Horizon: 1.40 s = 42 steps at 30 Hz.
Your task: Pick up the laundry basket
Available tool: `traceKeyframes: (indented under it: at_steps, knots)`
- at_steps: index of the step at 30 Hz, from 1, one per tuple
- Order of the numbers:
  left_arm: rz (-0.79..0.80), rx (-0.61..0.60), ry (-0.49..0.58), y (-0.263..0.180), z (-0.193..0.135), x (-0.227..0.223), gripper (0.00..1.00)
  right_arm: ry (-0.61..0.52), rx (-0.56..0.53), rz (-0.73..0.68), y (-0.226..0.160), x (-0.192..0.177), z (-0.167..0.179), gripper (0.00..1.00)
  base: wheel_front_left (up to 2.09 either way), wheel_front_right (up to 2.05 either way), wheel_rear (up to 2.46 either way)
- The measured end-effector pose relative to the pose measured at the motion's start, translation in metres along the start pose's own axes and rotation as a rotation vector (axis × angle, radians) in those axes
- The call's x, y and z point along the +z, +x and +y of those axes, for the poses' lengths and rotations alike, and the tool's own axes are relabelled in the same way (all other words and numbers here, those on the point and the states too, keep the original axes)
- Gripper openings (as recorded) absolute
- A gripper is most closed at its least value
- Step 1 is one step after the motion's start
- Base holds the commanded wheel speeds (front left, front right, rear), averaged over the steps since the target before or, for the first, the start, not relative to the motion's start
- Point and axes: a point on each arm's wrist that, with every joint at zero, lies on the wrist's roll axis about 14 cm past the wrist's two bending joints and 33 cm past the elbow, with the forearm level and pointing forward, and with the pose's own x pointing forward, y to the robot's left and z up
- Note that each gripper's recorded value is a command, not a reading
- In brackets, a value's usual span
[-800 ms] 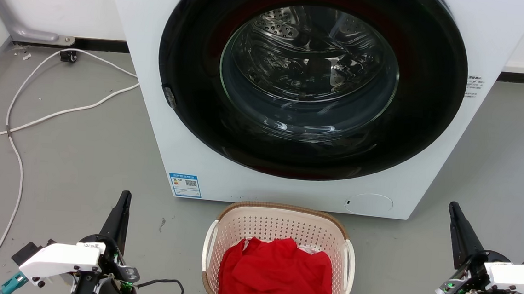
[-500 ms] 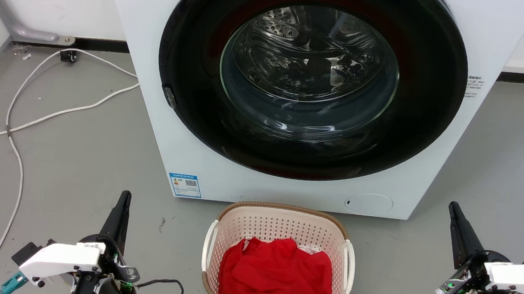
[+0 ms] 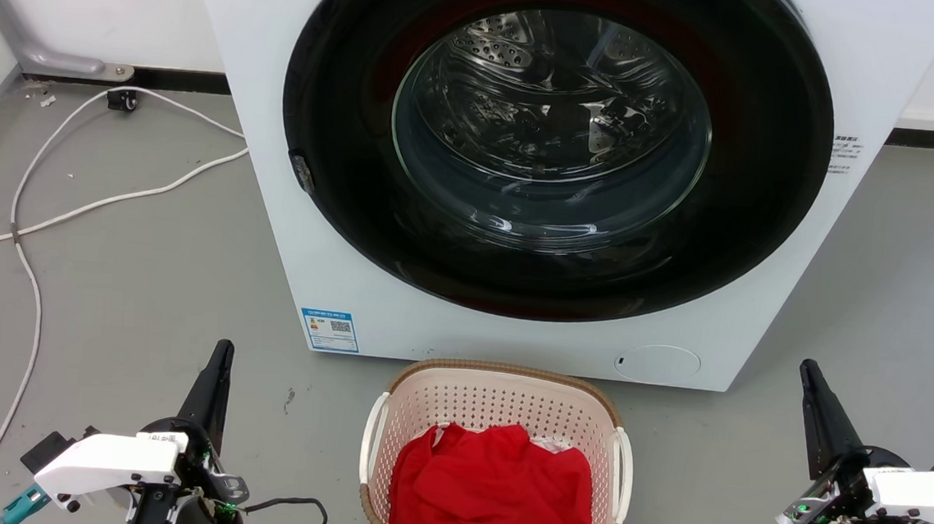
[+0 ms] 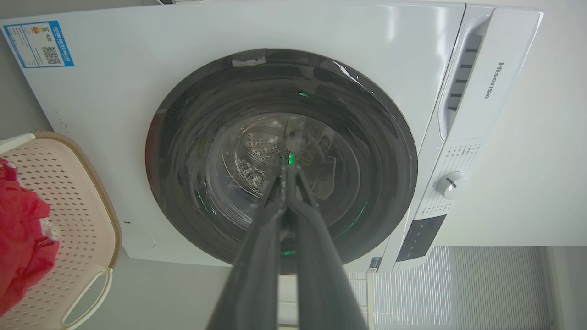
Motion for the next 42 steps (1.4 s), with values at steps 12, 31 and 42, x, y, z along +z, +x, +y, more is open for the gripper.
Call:
traceKeyframes:
  at_steps: [12, 31, 42]
  knots:
    - [0.0, 0.08, -0.011, -0.012, 0.027, -0.002, 1.0, 0.008, -0.081, -0.004, -0.012, 0.0, -0.027, 1.0, 0.0, 0.0, 0.0]
    - [-0.029, 0.047, 0.279, -0.009, 0.009, -0.001, 1.0, -0.314, -0.032, -0.04, -0.012, 0.004, -0.008, 1.0, 0.0, 0.0, 0.0]
    - [-0.015, 0.055, 0.522, -0.008, 0.005, -0.012, 1.0, -0.603, -0.006, -0.013, -0.013, -0.007, -0.001, 1.0, 0.0, 0.0, 0.0]
